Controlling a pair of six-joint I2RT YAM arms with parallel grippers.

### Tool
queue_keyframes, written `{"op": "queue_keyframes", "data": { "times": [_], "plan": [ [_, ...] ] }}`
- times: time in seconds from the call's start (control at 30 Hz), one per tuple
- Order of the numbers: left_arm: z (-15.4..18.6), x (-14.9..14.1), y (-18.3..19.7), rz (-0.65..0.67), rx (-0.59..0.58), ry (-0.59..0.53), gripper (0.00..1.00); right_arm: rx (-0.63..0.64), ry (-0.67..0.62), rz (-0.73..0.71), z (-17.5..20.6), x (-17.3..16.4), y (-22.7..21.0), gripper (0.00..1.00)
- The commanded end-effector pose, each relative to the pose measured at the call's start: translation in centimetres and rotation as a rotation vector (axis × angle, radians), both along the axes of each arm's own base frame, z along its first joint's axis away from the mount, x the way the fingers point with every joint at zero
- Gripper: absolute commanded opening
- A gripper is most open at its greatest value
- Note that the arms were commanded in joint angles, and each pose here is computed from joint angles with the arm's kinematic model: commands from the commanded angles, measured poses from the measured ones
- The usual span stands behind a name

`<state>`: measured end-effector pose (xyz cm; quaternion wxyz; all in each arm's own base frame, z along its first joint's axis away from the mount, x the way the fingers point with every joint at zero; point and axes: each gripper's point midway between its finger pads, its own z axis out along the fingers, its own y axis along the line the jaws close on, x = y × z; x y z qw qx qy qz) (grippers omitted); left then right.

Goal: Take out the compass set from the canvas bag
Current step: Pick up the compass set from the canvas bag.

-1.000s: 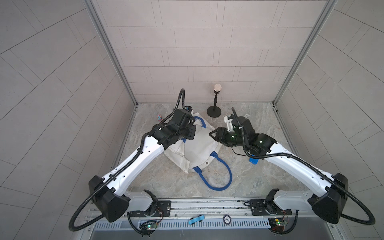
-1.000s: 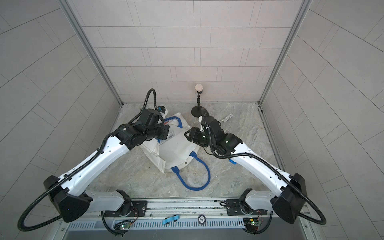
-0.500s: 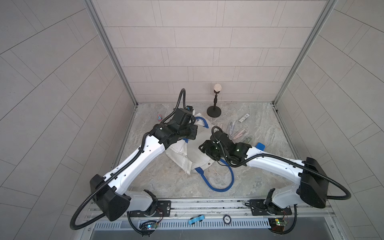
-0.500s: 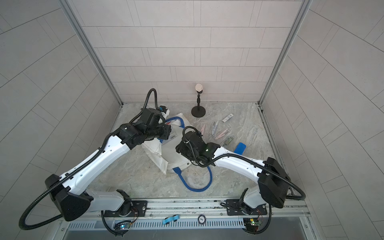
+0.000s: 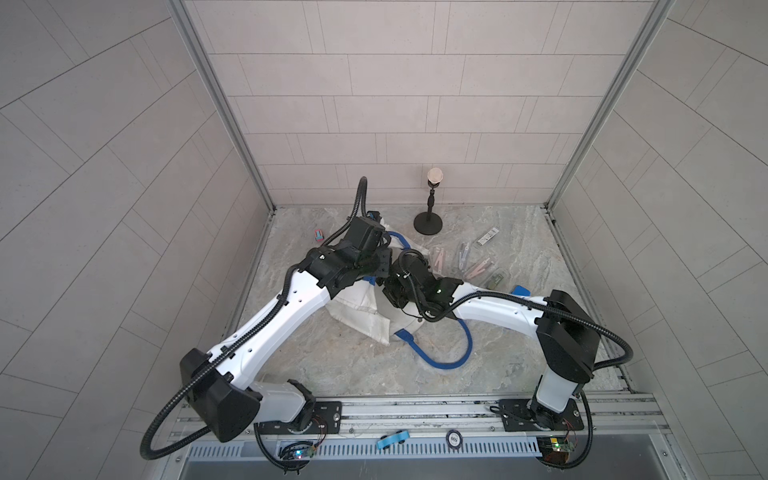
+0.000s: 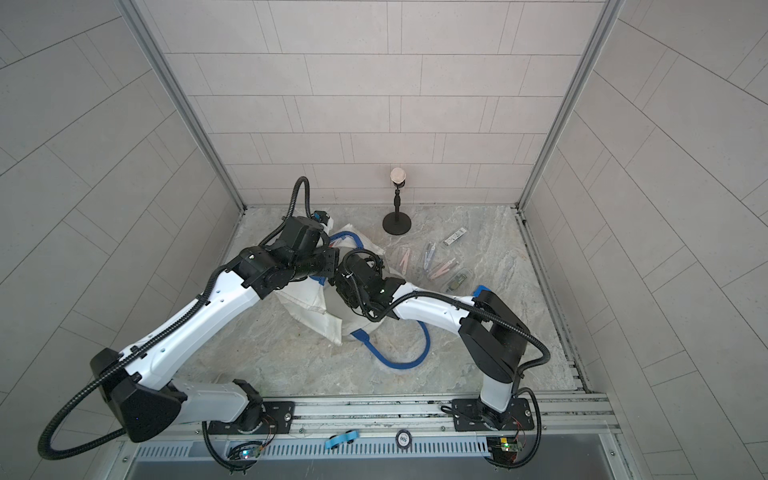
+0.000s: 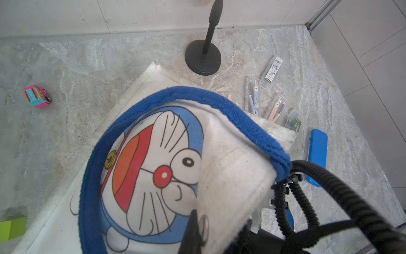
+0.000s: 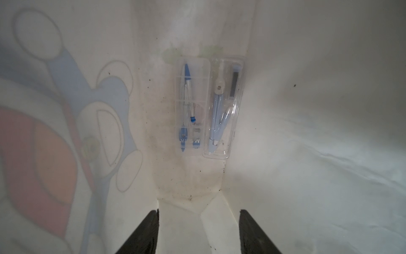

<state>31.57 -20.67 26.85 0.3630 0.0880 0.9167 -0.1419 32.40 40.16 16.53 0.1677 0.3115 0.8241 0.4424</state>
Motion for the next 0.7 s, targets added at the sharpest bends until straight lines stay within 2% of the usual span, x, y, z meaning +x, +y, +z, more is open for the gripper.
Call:
{"op": "queue_keyframes", "data": {
  "times": [0.0,0.17,0.33,0.4,0.5,0.67],
  "plan": [
    [1.8,0.7,-0.6,0.011,-0.035,-0.036,0.00,0.076,0.044,-0.037,1.3,-1.6,0.7,0.64],
    [1.4,1.0,-1.0,-0.001,-0.024,-0.026,0.00,0.087,0.105,-0.069,-0.5,-3.5,-1.0,0.64],
    [1.4,1.4,-1.4,-0.018,-0.008,-0.022,0.00,0.111,0.089,-0.149,-2.2,-3.8,-6.5,0.63],
    [1.4,1.5,-1.6,-0.028,-0.008,-0.020,0.00,0.081,0.061,-0.130,-2.1,-3.8,-7.9,0.62],
    [1.4,1.5,-1.7,-0.030,-0.011,-0.019,0.00,0.025,0.040,-0.061,-2.1,-3.5,-7.7,0.59],
    [1.7,1.5,-2.0,-0.038,-0.027,-0.018,0.00,0.081,0.037,-0.004,-2.2,-1.3,-3.5,0.56]
  ]
}}
